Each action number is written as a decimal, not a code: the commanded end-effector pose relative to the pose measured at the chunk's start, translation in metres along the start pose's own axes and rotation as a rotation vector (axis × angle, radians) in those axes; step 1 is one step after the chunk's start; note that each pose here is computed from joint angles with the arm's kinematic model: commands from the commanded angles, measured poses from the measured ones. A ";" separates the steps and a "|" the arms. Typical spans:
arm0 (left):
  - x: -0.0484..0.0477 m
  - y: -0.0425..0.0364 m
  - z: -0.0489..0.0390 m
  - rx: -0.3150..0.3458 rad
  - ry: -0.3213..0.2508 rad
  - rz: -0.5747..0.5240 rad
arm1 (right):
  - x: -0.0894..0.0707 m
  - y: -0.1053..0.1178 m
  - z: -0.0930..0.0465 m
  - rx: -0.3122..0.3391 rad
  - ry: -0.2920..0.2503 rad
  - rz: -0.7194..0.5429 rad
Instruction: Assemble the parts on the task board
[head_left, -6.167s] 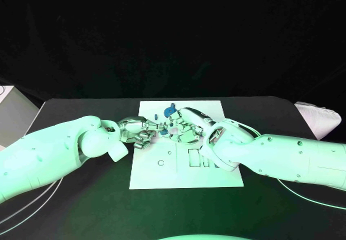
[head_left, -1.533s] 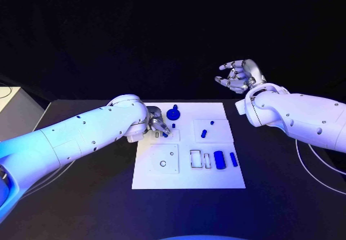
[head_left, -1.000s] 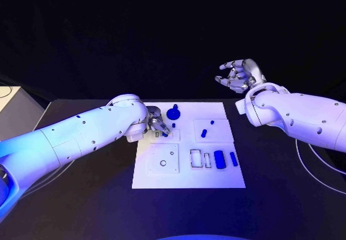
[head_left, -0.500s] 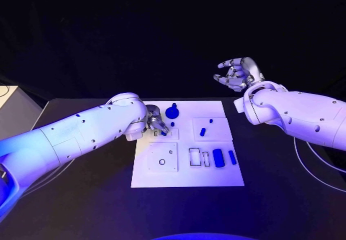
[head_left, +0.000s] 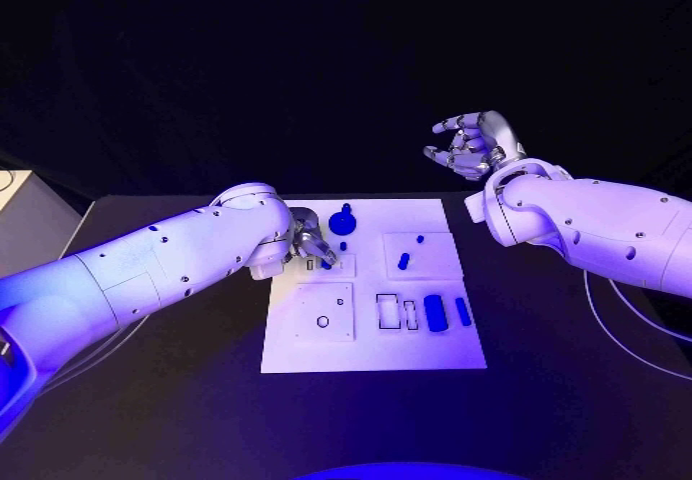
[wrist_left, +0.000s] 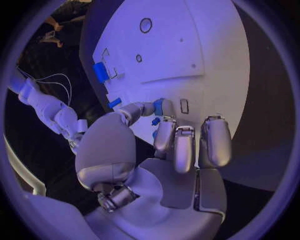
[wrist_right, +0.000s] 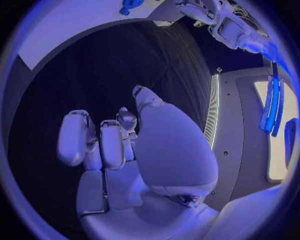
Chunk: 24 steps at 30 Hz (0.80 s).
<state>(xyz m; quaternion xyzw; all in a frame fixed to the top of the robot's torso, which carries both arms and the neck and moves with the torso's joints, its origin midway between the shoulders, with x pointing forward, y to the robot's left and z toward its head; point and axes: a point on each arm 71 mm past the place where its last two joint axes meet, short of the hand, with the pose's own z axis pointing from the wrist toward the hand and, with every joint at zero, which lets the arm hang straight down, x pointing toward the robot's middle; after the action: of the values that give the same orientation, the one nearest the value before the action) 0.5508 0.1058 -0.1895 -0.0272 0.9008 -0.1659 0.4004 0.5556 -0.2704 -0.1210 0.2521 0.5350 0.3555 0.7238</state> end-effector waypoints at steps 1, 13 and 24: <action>0.0056 -0.0040 0.0016 0.018 0.020 -0.018 | 0.001 0.001 0.000 -0.006 0.007 0.000; 0.0060 -0.0041 0.0021 0.023 0.023 -0.042 | 0.002 0.001 0.000 -0.007 0.010 0.001; 0.0049 -0.0032 0.0026 0.022 0.011 -0.054 | 0.002 0.002 0.000 -0.006 0.013 0.003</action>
<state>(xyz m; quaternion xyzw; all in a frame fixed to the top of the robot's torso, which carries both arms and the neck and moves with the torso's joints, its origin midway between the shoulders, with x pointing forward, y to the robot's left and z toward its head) 0.5506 0.1064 -0.1927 -0.0432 0.9021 -0.1733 0.3928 0.5557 -0.2690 -0.1212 0.2517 0.5359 0.3567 0.7227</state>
